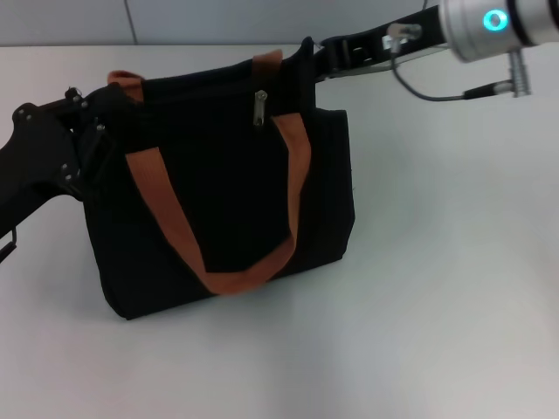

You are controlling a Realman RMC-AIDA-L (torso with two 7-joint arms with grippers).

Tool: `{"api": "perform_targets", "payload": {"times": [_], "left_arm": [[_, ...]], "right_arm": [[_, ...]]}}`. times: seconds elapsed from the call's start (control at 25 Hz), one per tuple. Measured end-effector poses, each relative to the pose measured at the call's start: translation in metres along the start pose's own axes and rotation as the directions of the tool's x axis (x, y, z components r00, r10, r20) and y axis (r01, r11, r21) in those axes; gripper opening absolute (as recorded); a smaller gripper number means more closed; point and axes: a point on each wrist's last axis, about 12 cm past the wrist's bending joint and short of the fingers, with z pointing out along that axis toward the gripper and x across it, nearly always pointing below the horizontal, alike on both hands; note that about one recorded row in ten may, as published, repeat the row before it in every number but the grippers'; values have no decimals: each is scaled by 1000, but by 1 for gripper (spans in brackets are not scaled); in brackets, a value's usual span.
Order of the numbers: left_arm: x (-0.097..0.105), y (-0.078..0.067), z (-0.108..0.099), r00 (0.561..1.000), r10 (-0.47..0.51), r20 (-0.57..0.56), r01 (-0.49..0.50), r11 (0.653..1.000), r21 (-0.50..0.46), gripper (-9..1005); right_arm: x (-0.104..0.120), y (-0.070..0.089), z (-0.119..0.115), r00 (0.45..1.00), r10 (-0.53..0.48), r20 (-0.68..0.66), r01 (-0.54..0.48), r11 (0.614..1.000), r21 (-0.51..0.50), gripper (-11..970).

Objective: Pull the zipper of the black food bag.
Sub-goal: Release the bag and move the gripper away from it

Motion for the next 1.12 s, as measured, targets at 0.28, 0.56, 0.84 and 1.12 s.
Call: {"api": "perform_targets", "payload": {"times": [0.28, 0.56, 0.84, 1.12], "left_arm": [[0, 1, 0, 1000, -1, -1, 1, 1000, -7, 78], [0, 8, -11, 990, -129, -58, 127, 991, -39, 83], [-13, 22, -31, 947, -238, -218, 237, 971, -27, 169], [-57, 37, -55, 884, -245, -398, 302, 949, 86, 452]], "right_arm": [[15, 3, -21, 997, 4, 77, 8, 988, -156, 14], [63, -33, -47, 930, 11, 367, 172, 870, -462, 101], [103, -55, -52, 873, -76, 482, 342, 799, -494, 257], [133, -64, -48, 832, -177, 525, 443, 782, -439, 521]]}}
